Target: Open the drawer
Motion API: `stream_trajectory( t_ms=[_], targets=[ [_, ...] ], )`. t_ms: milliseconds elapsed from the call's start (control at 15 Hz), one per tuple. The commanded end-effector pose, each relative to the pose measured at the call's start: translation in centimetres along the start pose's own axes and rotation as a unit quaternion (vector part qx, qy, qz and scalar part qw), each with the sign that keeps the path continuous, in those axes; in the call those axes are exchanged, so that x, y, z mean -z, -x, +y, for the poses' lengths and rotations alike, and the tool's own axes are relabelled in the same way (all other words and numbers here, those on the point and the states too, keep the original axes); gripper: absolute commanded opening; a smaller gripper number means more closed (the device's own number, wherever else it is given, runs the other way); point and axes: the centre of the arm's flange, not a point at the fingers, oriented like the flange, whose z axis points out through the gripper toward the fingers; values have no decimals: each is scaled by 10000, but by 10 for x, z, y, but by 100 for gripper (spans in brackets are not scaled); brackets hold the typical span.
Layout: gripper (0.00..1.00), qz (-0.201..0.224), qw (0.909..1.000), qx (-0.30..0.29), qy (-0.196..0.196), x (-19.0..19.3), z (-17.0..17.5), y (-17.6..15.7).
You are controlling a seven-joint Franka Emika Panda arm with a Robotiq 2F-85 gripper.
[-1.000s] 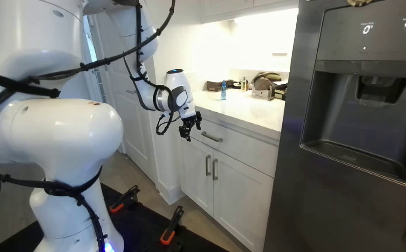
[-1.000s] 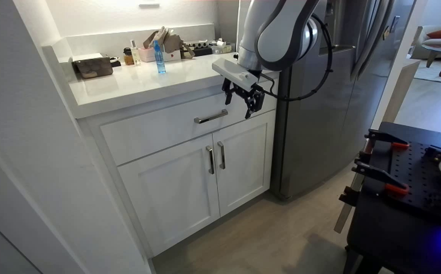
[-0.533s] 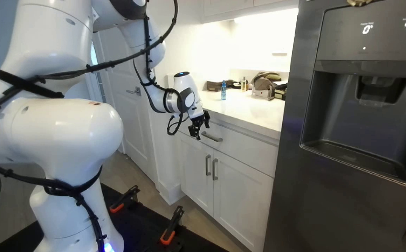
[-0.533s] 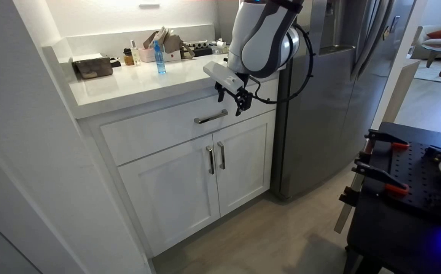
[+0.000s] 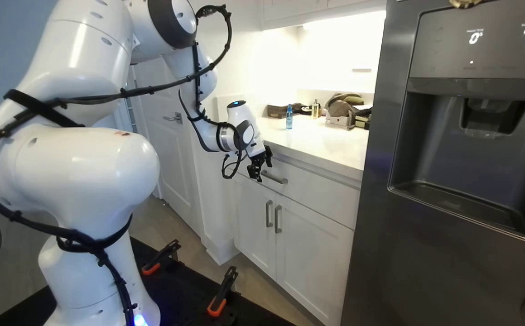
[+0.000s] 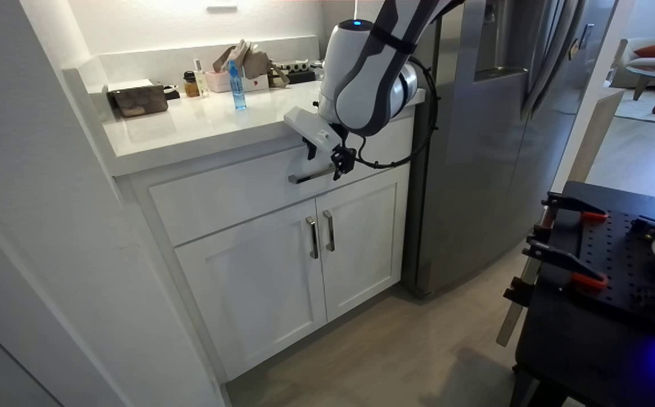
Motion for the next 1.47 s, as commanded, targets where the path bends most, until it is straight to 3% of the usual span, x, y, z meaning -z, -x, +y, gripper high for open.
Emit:
stream_trajectory(
  t_ms=[0, 800, 1400],
  targets=[
    [100, 57, 9999, -154, 45, -14, -10, 16],
    [100, 217, 9981, -537, 223, -37, 14, 21],
    [100, 562, 9959, -668, 243, -40, 12, -13]
  ],
)
